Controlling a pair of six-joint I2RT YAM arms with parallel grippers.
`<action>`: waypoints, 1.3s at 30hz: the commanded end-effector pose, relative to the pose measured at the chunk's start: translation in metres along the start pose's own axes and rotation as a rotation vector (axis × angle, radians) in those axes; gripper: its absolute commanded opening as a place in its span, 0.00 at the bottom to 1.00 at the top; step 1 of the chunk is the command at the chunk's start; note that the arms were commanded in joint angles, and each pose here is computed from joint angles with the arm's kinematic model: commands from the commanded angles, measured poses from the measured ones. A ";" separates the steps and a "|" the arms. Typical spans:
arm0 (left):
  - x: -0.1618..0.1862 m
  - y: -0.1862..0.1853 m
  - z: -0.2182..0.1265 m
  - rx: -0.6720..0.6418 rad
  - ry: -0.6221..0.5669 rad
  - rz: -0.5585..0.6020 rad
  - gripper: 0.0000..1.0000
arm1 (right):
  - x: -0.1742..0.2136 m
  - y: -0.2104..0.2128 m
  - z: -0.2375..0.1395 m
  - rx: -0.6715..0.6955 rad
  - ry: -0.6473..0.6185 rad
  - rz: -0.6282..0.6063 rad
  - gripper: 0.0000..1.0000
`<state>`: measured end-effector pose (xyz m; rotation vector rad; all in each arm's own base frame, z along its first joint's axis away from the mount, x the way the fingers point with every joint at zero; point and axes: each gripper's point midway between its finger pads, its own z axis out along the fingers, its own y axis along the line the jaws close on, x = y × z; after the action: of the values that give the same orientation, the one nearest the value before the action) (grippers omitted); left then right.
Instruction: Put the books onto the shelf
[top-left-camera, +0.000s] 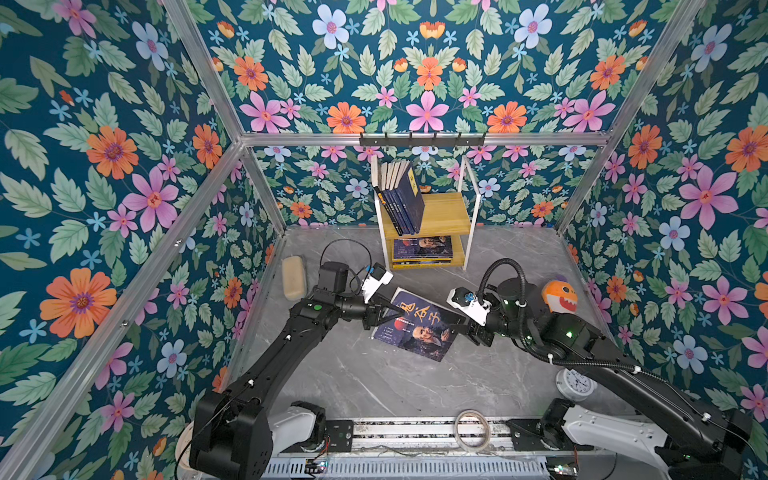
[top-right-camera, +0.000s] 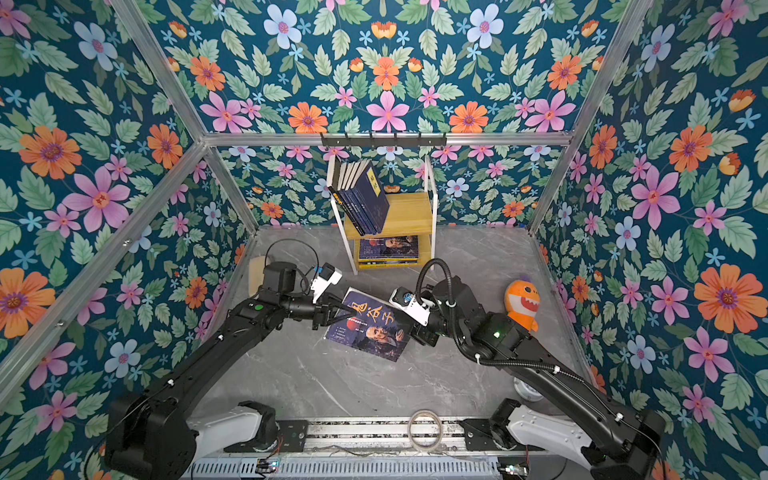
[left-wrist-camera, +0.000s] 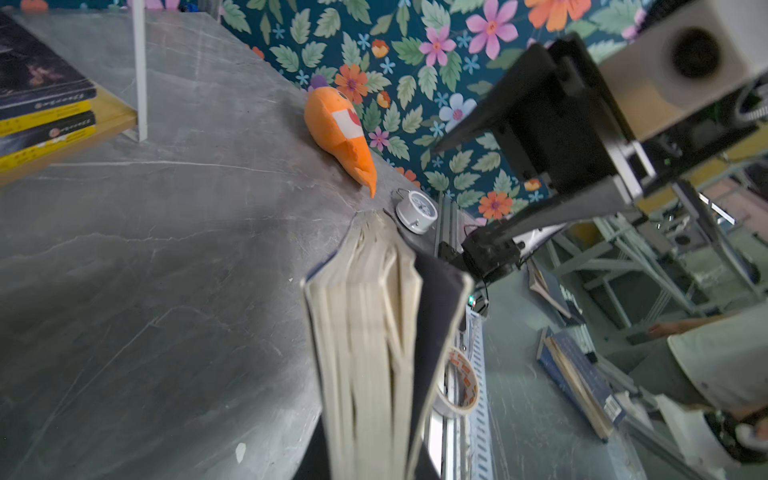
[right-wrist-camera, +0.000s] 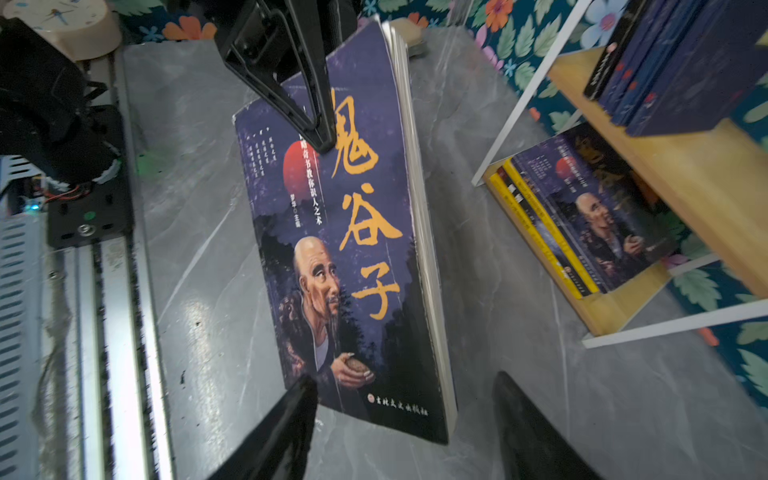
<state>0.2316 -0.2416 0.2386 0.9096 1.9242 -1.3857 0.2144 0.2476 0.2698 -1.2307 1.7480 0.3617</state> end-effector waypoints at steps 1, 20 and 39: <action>-0.037 0.008 -0.005 -0.043 -0.138 -0.153 0.00 | -0.016 -0.027 -0.010 0.187 -0.078 -0.009 0.70; -0.044 0.054 -0.021 -0.124 -0.350 -0.689 0.00 | 0.011 0.031 0.051 0.237 -0.061 -0.190 0.79; -0.040 0.056 -0.023 -0.126 -0.365 -0.797 0.00 | -0.007 0.044 0.095 0.348 -0.111 -0.303 0.79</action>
<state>0.2971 -0.2131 0.2288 -0.2661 2.1793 -1.6385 0.2230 0.3327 0.2009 -1.2342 1.4684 -0.0638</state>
